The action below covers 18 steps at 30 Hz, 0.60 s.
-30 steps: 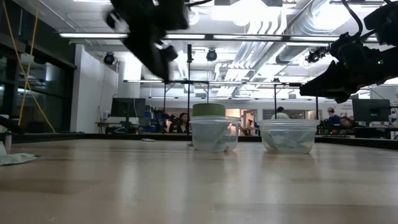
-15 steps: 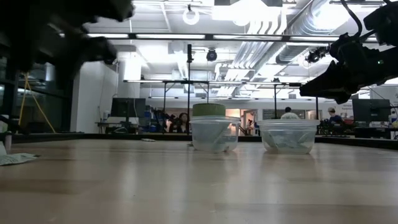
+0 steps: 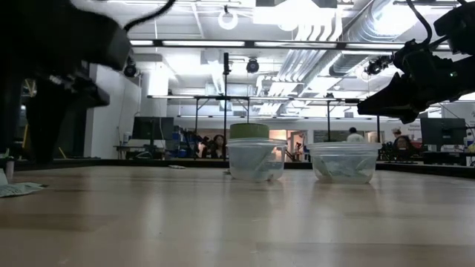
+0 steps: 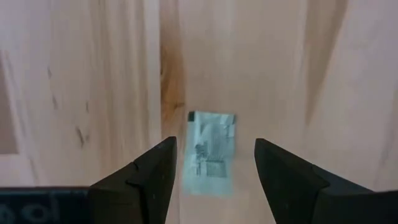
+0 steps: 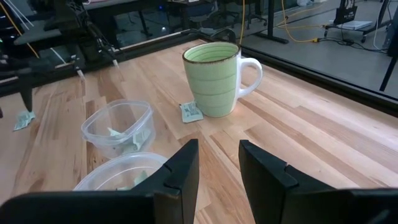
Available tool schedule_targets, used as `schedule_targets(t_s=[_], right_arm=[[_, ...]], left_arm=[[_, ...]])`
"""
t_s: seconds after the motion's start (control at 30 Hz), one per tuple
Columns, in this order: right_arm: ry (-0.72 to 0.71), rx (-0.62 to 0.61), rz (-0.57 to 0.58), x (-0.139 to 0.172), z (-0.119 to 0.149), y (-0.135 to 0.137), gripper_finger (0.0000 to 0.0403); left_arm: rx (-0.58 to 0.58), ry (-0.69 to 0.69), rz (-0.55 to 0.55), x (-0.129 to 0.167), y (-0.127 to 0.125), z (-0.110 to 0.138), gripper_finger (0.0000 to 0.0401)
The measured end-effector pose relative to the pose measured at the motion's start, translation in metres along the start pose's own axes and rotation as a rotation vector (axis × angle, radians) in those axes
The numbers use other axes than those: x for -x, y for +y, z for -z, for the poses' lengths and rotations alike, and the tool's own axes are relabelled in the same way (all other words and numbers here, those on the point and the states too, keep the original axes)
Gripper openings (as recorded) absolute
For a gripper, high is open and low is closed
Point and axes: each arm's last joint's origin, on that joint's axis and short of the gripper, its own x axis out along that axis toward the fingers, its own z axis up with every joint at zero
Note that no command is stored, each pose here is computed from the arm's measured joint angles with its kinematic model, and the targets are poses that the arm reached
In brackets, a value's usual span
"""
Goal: Pick and place items into bin
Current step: Put the stevia packet into the left transparent bin
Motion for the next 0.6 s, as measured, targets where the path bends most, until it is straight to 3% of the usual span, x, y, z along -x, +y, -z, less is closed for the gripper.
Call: schedule_targets(t_s=[0.27, 0.6], right_arm=[[0.0, 0.0, -0.001, 0.0, 0.0, 0.0, 0.0106], [-0.002, 0.0, 0.006, 0.0, 0.0, 0.0, 0.0106]], left_arm=[[0.07, -0.046, 0.024, -0.02, 0.007, 0.01, 0.0248], [0.023, -0.048, 0.015, -0.027, 0.012, 0.017, 0.0248]])
